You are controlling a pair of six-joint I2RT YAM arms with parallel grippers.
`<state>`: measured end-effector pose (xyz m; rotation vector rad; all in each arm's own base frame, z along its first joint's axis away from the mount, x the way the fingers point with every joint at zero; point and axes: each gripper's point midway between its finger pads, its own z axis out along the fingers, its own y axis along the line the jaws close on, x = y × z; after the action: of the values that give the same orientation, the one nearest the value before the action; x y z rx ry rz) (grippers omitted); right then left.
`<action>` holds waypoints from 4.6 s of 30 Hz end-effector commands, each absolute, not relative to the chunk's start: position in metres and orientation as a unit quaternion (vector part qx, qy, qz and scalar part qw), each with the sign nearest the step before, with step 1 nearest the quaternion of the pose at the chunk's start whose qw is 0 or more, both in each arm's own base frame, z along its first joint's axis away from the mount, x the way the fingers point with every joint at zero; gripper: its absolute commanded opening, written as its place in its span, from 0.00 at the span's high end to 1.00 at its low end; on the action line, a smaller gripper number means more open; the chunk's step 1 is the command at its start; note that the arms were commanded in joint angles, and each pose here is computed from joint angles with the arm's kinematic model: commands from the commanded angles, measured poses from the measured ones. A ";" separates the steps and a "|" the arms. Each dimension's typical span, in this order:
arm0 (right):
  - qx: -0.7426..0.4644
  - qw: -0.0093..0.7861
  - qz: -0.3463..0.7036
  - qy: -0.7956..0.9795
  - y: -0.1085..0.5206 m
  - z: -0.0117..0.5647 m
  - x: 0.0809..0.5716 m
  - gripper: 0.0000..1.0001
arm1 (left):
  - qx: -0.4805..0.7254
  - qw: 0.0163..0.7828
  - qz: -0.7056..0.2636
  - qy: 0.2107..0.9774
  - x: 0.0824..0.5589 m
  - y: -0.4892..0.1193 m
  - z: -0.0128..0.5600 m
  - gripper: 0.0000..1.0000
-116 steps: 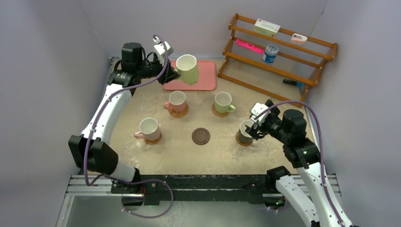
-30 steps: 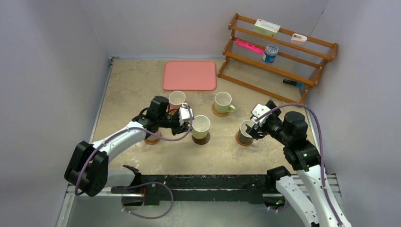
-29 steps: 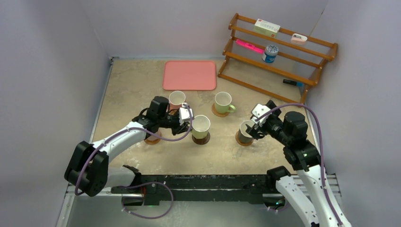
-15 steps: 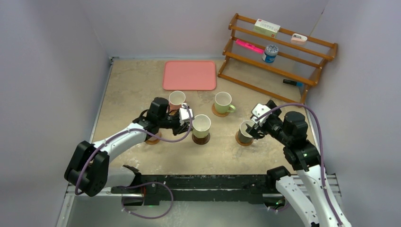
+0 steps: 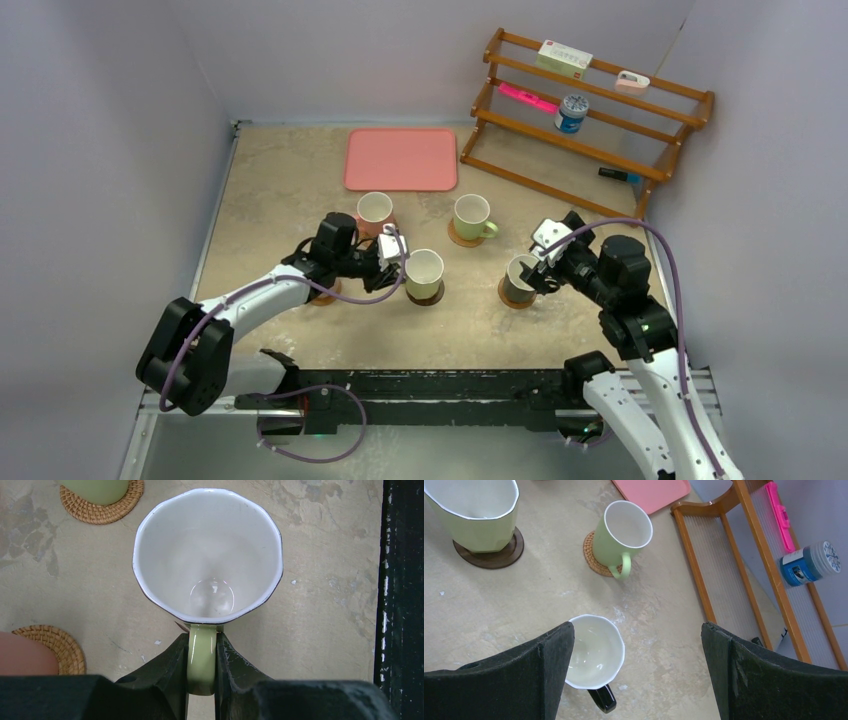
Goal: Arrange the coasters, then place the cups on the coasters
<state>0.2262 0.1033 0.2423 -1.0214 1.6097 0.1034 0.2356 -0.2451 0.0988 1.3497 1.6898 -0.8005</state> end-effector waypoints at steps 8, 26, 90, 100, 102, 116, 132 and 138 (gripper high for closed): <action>-0.436 0.581 0.039 0.686 0.103 0.243 0.229 0.02 | 0.538 0.466 -0.338 0.616 0.242 -0.263 0.135 1.00; -0.436 0.580 0.039 0.687 0.102 0.241 0.229 0.02 | 0.531 0.465 -0.346 0.619 0.240 -0.264 0.130 1.00; -0.437 0.583 0.038 0.684 0.101 0.246 0.225 0.02 | 0.573 0.455 -0.288 0.617 0.226 -0.242 0.139 0.16; -0.422 0.591 0.041 0.686 0.099 0.255 0.221 0.02 | 0.541 0.523 -0.219 0.621 0.233 -0.219 0.197 0.00; -0.407 0.599 0.040 0.689 0.097 0.260 0.221 0.02 | 0.526 0.540 -0.202 0.625 0.236 -0.212 0.209 0.00; -0.220 0.703 0.014 0.677 0.061 0.306 0.222 0.02 | 0.325 0.654 -0.029 0.682 0.255 -0.122 0.276 0.00; -0.162 0.741 0.053 0.650 0.056 0.314 0.197 0.02 | 0.176 0.727 0.037 0.663 0.219 -0.049 0.276 0.00; -0.147 0.772 0.056 0.615 0.047 0.323 0.170 0.02 | 0.168 0.734 0.039 0.657 0.216 -0.043 0.276 0.00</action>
<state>0.1830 0.0543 0.3158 -0.3707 1.3804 0.1157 0.2148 -0.0475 0.2758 0.4118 1.4415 0.0844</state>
